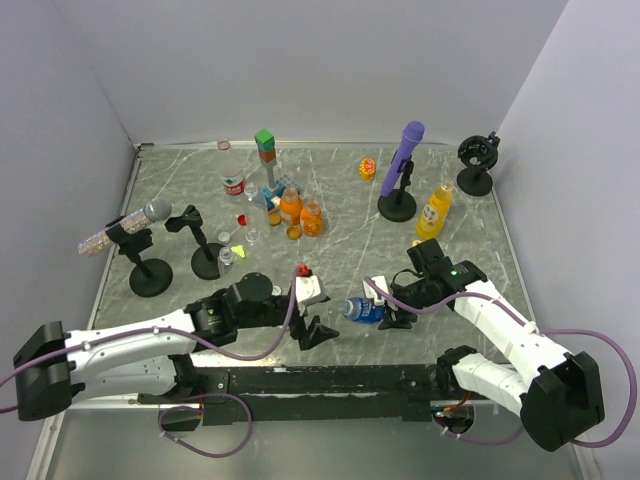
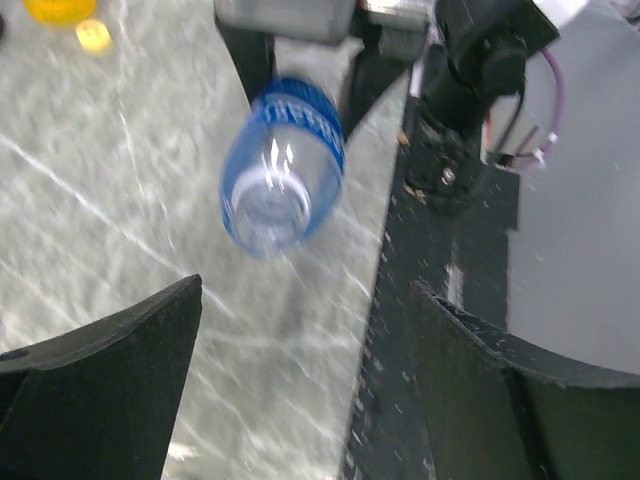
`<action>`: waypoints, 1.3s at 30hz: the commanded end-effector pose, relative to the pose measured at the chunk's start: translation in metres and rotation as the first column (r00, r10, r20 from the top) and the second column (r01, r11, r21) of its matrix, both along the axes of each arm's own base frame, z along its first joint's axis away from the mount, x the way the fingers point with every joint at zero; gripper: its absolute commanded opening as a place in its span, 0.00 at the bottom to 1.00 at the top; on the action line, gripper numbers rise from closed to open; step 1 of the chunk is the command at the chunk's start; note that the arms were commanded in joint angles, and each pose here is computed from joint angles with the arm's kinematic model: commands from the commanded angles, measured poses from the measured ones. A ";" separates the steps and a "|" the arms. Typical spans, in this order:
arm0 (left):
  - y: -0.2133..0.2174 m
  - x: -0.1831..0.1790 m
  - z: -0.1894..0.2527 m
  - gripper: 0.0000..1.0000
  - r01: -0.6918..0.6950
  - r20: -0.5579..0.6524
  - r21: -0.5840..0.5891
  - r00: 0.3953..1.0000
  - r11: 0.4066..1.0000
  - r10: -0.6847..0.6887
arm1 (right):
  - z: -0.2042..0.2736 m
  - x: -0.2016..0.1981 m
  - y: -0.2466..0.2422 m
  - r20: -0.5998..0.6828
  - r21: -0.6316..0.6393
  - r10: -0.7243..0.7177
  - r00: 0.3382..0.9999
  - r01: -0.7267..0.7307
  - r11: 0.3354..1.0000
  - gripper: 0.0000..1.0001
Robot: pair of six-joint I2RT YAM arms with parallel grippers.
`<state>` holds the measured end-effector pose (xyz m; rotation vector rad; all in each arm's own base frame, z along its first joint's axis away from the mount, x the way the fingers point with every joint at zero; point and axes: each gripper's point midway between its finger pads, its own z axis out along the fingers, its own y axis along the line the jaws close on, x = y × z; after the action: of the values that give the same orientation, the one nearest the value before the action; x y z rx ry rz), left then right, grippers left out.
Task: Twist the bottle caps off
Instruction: Place the bottle cap at the center of the board, then place the plastic bottle at the center of the board.
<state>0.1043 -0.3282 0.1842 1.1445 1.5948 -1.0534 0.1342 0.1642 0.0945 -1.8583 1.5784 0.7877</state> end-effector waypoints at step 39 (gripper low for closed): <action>-0.025 0.028 0.038 0.01 -0.093 0.009 -0.008 0.996 0.996 0.093 | 0.032 0.011 0.009 0.077 0.115 -0.074 0.994 0.064 0.991 0.99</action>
<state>0.1260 -0.3604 0.1900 1.1445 1.5997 -1.0117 0.1347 0.1672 0.1080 -1.8082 1.5471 0.7686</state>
